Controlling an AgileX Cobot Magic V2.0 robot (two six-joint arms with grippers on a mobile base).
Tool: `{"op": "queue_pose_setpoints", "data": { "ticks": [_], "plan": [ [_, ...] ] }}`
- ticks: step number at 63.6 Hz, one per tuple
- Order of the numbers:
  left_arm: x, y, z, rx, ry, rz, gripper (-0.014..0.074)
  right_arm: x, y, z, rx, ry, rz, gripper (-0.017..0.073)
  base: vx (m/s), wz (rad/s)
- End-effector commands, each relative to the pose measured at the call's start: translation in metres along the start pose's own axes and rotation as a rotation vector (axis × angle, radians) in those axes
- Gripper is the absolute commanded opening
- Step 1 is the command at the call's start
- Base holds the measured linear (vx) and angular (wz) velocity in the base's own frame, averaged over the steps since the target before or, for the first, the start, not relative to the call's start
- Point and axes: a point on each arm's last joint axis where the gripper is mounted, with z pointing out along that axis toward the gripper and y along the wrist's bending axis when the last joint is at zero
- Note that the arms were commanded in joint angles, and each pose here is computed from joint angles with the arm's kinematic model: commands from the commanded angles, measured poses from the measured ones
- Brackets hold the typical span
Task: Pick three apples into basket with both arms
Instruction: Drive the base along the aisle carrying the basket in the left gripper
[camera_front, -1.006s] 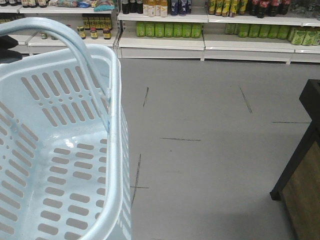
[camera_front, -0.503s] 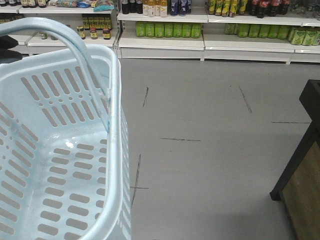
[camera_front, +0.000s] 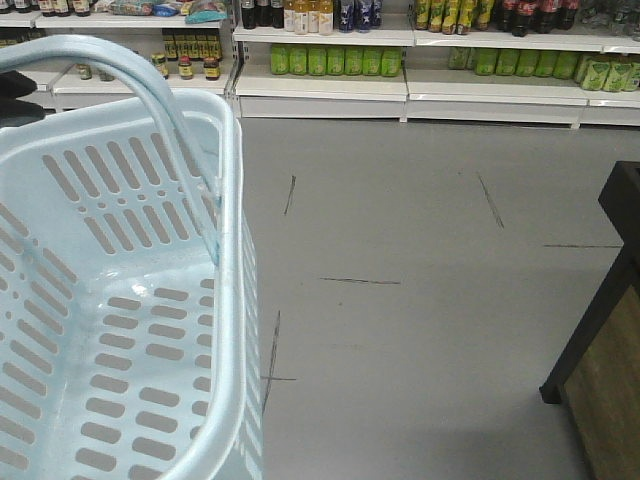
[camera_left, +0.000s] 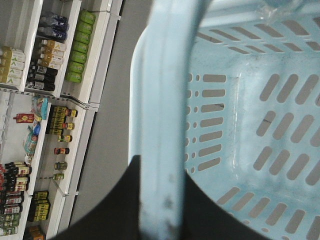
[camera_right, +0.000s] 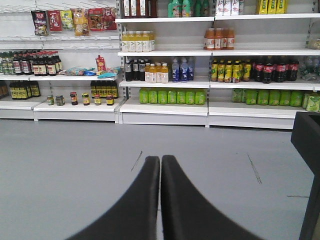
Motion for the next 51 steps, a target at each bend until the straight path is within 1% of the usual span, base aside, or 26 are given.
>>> {"op": "queue_pose_setpoints", "data": {
  "ticks": [1,51],
  "plan": [
    [0.0004,0.0087,-0.0141,-0.077,-0.051,-0.013,-0.0006,-0.0032,-0.0004,0.0010,0.006,-0.058,-0.009,-0.0008,0.03,-0.01],
    [0.0004,0.0087,-0.0141,-0.077,-0.051,-0.013,-0.0006,-0.0032,-0.0004,0.0010,0.006,-0.058,-0.009,-0.0008,0.05,-0.02]
  ]
}}
